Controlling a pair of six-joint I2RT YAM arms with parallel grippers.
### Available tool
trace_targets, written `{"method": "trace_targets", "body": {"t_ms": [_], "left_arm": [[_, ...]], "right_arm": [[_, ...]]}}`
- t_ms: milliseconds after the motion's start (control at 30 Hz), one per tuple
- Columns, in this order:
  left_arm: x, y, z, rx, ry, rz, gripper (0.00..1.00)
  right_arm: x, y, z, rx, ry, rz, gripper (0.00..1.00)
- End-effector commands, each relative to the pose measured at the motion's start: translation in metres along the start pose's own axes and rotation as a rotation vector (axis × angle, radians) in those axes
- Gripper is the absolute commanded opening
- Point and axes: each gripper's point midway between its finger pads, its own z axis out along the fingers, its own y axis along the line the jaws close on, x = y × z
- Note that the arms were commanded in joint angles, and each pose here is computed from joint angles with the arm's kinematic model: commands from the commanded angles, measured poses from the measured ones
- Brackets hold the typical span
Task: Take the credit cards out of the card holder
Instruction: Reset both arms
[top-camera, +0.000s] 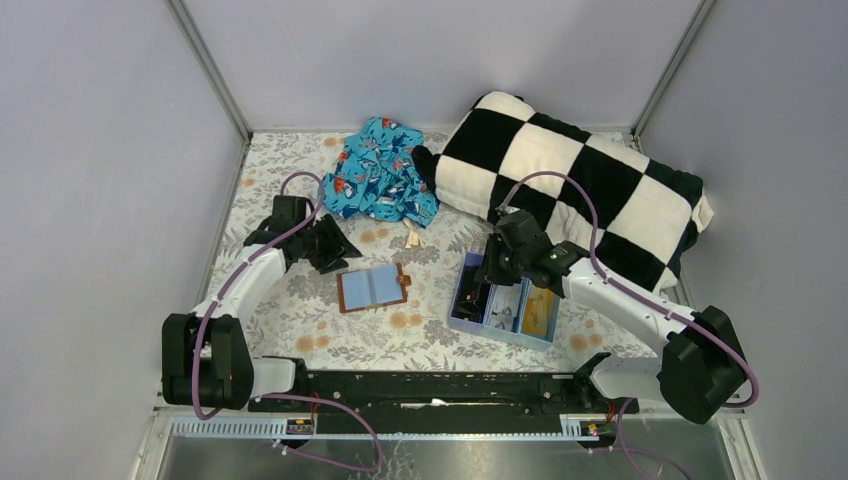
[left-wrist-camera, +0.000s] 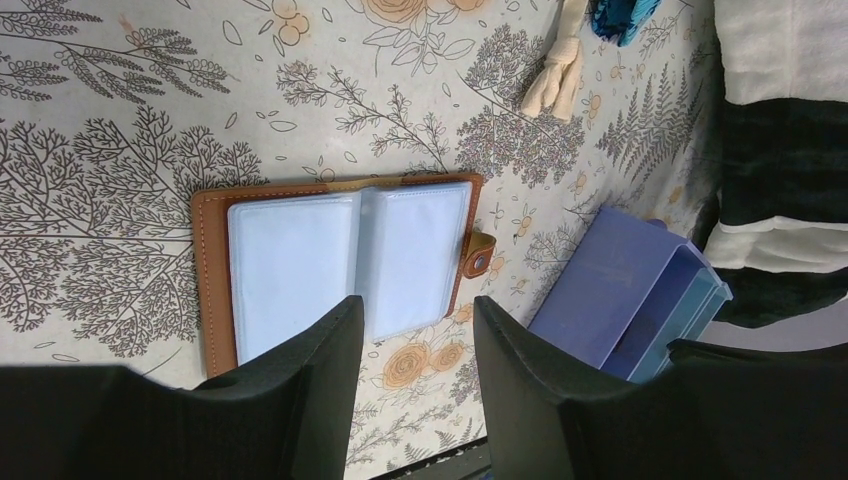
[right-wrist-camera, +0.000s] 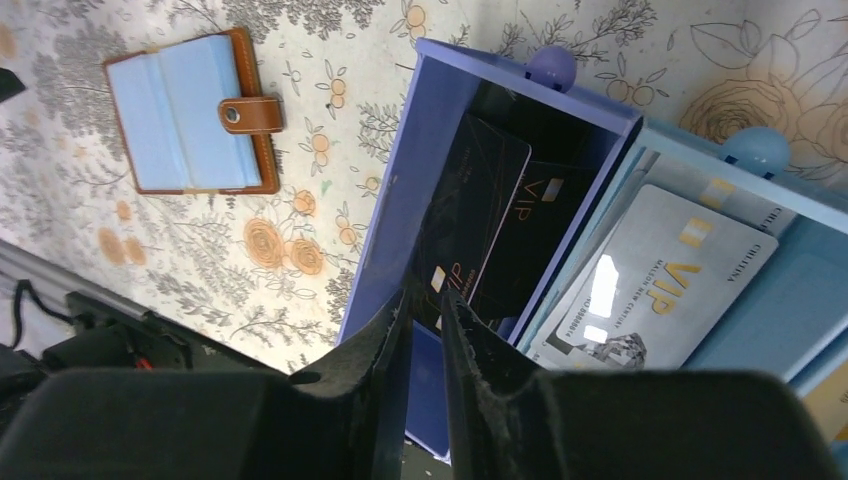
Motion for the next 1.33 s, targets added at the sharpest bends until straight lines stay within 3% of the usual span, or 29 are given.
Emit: {"method": "trace_targets", "body": {"t_ms": [0,133,200,333,467,667,900,1067,1300], "left_arm": [[-0.004,-0.012,-0.006,0.053,-0.017,0.026,0.49],[-0.013,-0.039,-0.031,0.143,-0.077,0.079,0.50],[-0.019,-0.060,-0.051,0.212,-0.130,0.156,0.51],[-0.029,-0.088,-0.097,0.287,-0.272,0.298,0.55],[-0.047,-0.098,-0.141,0.254,-0.441,0.396,0.59],[-0.073,-0.121,-0.218,0.219,-0.705,0.499,0.60],[-0.078,-0.126,-0.292,0.193,-0.954,0.529,0.61],[-0.084,-0.106,-0.300,0.093,-1.008,0.475,0.61],[-0.076,-0.105,-0.292,0.118,-0.980,0.479,0.62]], "right_arm": [[-0.016,0.006,-0.007,0.060,-0.072,-0.071,0.26],[-0.020,0.024,-0.015,0.049,-0.120,-0.152,0.31],[-0.024,0.039,-0.022,0.011,-0.154,-0.190,0.39],[-0.048,0.067,-0.044,-0.014,-0.273,-0.279,0.68],[-0.091,0.083,-0.072,0.006,-0.430,-0.366,0.98],[-0.150,0.085,-0.129,0.139,-0.661,-0.432,1.00],[-0.160,0.076,-0.161,0.129,-0.815,-0.410,1.00],[-0.156,0.061,-0.172,0.124,-0.878,-0.346,1.00],[-0.148,0.055,-0.170,0.121,-0.867,-0.356,1.00]]}}
